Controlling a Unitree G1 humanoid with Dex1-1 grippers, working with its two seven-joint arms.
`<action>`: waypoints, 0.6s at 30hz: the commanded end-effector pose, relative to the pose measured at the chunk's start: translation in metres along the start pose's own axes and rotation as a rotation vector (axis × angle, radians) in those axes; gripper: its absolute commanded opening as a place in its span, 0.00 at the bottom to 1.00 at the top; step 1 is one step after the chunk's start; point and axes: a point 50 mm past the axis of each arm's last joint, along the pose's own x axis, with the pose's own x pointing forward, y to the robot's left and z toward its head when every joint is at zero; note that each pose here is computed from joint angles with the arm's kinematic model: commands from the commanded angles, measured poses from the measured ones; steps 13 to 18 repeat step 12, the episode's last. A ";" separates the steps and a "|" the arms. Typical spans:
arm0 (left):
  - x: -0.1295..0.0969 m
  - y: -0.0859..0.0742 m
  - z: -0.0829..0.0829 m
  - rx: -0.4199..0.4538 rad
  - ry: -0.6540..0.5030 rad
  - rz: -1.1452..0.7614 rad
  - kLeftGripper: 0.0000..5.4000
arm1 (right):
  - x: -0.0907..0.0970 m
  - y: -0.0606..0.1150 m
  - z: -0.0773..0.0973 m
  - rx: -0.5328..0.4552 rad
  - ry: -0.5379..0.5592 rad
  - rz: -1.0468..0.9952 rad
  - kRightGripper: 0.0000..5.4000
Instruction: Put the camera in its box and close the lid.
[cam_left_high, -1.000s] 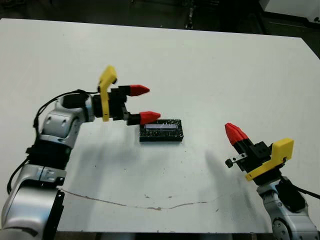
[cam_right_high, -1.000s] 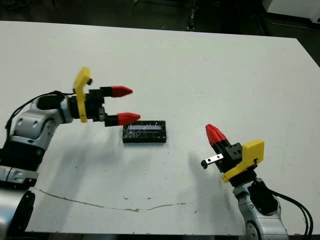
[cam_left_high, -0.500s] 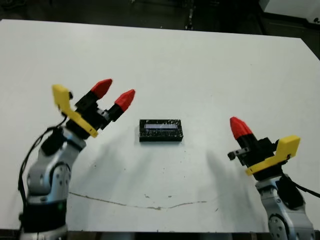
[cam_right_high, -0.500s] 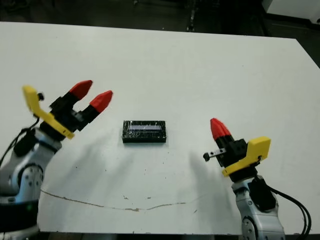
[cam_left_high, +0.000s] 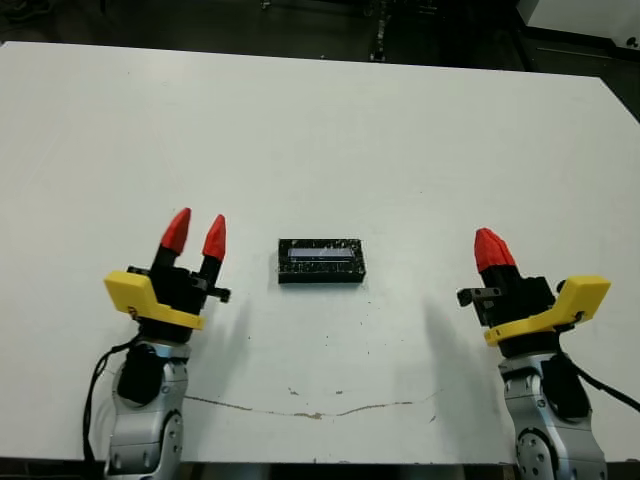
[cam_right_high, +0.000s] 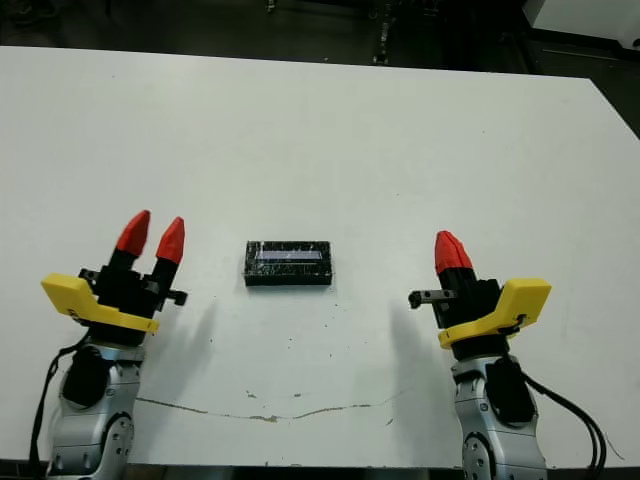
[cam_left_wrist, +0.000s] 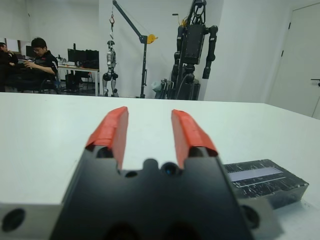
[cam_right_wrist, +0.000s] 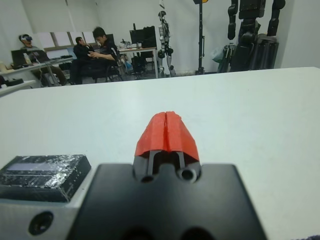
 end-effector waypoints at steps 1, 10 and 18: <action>-0.002 0.000 -0.003 0.003 0.018 0.011 0.25 | -0.003 -0.002 -0.001 -0.010 0.009 -0.010 0.00; -0.003 -0.002 -0.004 -0.012 0.022 -0.001 0.00 | -0.003 0.000 -0.002 -0.017 0.017 -0.007 0.00; -0.003 -0.002 -0.004 -0.009 0.023 0.004 0.00 | -0.003 0.001 -0.002 -0.015 0.015 -0.005 0.00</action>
